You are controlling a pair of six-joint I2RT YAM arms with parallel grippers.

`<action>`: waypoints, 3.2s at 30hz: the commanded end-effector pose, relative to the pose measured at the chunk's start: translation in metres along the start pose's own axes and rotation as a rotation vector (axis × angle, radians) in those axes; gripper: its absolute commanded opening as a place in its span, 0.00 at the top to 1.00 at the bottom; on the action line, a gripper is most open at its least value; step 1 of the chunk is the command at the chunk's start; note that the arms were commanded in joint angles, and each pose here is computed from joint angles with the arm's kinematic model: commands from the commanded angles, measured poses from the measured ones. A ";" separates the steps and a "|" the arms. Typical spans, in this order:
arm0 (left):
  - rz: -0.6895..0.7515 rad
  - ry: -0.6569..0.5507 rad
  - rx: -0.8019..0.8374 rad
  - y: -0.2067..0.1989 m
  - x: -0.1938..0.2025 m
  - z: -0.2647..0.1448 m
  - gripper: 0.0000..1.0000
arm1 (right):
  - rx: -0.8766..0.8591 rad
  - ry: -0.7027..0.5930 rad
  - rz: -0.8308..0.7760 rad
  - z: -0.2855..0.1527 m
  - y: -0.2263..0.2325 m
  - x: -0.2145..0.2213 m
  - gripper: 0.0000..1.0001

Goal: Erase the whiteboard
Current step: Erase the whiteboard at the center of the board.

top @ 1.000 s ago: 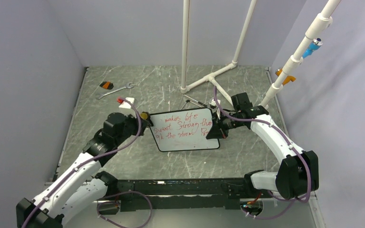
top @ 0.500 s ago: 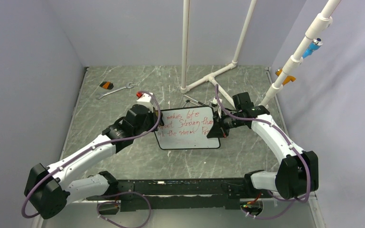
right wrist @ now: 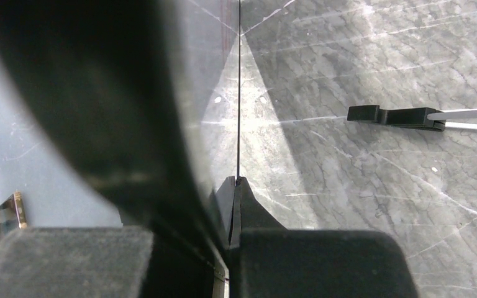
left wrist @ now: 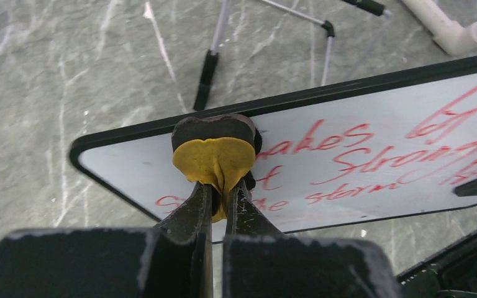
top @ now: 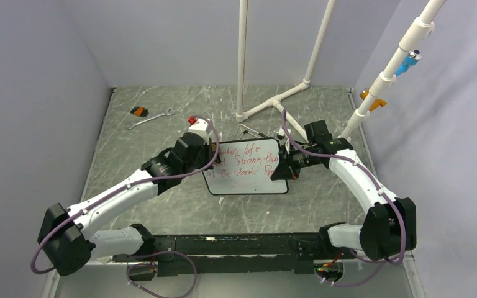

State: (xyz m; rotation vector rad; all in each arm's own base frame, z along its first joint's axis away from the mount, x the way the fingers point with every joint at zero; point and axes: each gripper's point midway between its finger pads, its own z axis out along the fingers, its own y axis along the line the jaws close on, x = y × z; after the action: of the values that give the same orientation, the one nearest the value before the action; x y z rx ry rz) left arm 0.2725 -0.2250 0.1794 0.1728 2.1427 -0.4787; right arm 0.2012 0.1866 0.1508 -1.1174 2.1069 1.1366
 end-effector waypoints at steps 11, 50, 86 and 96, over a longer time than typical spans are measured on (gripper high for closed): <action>-0.004 -0.066 -0.140 0.024 -0.031 0.001 1.00 | 0.012 -0.016 -0.105 -0.001 0.000 -0.006 1.00; 0.026 -0.025 0.170 -0.071 -0.022 0.006 1.00 | 0.012 -0.014 -0.109 -0.001 0.000 -0.006 1.00; -0.102 -0.080 -0.015 0.016 -0.010 0.016 1.00 | 0.015 -0.020 -0.107 -0.003 -0.002 -0.006 1.00; -0.104 -0.087 0.127 -0.005 -0.018 0.009 1.00 | 0.020 -0.021 -0.103 -0.003 -0.004 -0.006 1.00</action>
State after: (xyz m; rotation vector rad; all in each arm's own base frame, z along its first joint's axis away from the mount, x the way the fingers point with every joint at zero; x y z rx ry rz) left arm 0.2868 -0.2117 0.1694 0.0760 2.1168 -0.5666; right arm 0.2105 0.1845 0.1519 -1.1100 2.0880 1.0921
